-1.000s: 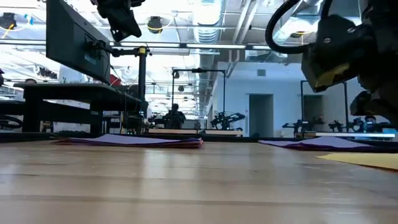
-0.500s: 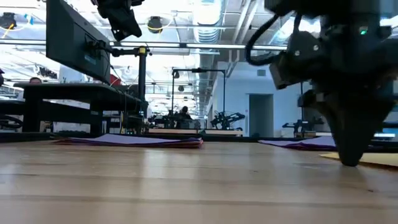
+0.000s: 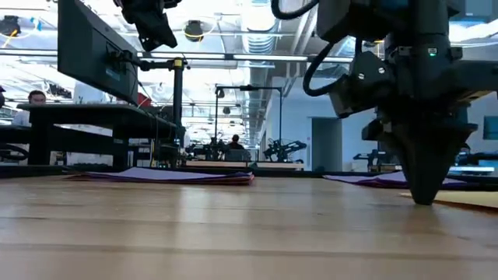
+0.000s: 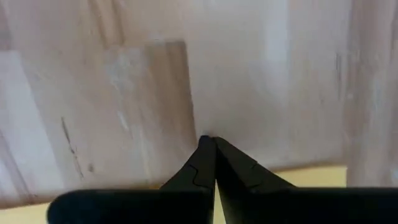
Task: Organize paper
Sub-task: Stack the yellow paper on the bottom right yellow papers, then stack the purple paper on the top right purple papers
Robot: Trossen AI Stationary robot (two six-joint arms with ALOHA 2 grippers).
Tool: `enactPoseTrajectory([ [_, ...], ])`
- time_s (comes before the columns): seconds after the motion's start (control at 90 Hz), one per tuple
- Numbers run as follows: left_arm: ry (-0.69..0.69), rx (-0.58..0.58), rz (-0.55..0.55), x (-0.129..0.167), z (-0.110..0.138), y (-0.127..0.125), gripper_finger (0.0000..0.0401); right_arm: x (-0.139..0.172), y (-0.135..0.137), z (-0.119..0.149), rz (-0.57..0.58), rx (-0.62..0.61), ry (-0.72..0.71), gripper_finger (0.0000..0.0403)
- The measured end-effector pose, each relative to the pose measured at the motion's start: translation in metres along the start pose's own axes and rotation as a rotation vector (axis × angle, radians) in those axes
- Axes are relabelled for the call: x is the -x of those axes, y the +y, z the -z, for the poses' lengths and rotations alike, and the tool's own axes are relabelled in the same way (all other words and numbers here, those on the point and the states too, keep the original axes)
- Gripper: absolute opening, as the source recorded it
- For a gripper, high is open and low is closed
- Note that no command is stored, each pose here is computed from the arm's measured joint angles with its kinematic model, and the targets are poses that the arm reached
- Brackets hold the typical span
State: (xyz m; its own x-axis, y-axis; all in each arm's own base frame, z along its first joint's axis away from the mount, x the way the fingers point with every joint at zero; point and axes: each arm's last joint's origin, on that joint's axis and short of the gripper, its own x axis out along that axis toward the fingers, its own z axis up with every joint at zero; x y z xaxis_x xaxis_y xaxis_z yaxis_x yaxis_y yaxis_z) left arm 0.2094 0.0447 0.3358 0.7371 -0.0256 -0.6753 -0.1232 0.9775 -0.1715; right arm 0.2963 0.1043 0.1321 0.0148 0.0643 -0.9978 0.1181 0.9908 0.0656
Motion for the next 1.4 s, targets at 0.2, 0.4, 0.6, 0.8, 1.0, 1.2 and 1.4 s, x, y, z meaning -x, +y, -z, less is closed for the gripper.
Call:
enactPoseTrajectory([
  [0.2,0.0,0.0,-0.001,0.0,0.0,0.0,0.0001,0.002,-0.002,0.005,0.003,-0.073,0.081,0.0],
  [0.4,-0.001,-0.003,-0.002,0.0,0.0,0.0,0.0001,0.01,-0.001,0.002,0.013,-0.087,0.113,0.0],
  [0.6,-0.005,-0.023,-0.002,0.0,-0.001,0.0,0.0001,0.022,-0.002,-0.012,-0.019,-0.075,0.067,0.0],
  [0.8,-0.012,-0.015,-0.013,0.0,-0.001,0.001,0.0001,0.048,-0.014,-0.034,-0.048,-0.101,0.012,0.0],
  [1.0,0.038,-0.006,-0.126,-0.002,0.008,0.018,0.0001,0.069,-0.059,-0.065,-0.098,-0.352,-0.114,0.0012],
  [1.2,0.115,0.031,-0.188,-0.034,0.048,0.05,0.0001,0.08,-0.12,-0.101,-0.288,-0.822,-0.387,0.008],
  [1.4,0.113,0.061,-0.163,-0.068,0.096,0.064,0.0001,0.078,-0.144,-0.124,-0.484,-1.092,-0.607,0.0135],
])
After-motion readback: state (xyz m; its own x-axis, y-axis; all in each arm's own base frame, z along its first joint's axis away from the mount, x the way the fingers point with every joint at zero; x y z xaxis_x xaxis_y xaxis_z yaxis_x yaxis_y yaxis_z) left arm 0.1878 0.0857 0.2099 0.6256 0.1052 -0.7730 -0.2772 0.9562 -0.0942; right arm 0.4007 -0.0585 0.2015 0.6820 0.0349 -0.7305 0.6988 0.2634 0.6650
